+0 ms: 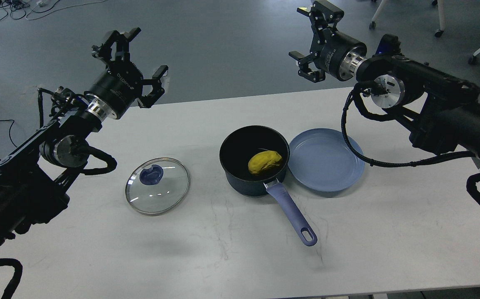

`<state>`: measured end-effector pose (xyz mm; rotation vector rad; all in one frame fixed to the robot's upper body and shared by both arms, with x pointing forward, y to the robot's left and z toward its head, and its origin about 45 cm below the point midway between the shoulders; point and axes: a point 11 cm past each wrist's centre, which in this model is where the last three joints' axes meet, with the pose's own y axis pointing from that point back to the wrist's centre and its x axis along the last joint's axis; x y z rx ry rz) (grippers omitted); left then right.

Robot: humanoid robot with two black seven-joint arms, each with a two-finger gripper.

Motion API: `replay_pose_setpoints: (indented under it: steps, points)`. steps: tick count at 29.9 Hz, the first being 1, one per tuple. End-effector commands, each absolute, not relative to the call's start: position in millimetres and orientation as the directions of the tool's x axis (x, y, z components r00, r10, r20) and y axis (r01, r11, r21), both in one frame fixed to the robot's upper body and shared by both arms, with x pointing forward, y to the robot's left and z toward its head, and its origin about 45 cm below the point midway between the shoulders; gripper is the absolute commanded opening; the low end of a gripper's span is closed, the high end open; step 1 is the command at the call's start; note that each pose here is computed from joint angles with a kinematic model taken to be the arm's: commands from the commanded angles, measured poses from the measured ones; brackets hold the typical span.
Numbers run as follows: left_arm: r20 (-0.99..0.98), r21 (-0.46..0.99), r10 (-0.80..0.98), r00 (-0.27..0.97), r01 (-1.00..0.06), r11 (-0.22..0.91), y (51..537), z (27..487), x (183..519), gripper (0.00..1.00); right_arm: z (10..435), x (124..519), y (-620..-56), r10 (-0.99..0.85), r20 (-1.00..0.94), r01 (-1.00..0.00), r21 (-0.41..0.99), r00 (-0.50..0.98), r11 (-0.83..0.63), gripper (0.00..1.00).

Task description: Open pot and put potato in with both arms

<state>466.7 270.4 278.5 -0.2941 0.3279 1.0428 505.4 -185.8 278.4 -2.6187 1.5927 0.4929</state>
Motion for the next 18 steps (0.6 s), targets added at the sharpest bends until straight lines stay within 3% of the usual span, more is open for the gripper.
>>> replay_pose_setpoints:
  steps: [1,18]
  points:
    - [-0.413,-0.069,0.788,0.457,-0.878,0.473,270.5,270.9,463.6,0.98,272.1,503.2,-184.9,-0.858,-0.297,-0.865,0.158,0.419,-0.477,1.00]
    - [-0.421,-0.051,0.784,0.456,-0.875,0.481,268.7,264.2,460.3,0.98,251.1,493.9,-168.1,-0.838,-0.355,-0.839,0.208,0.415,-0.503,1.00]
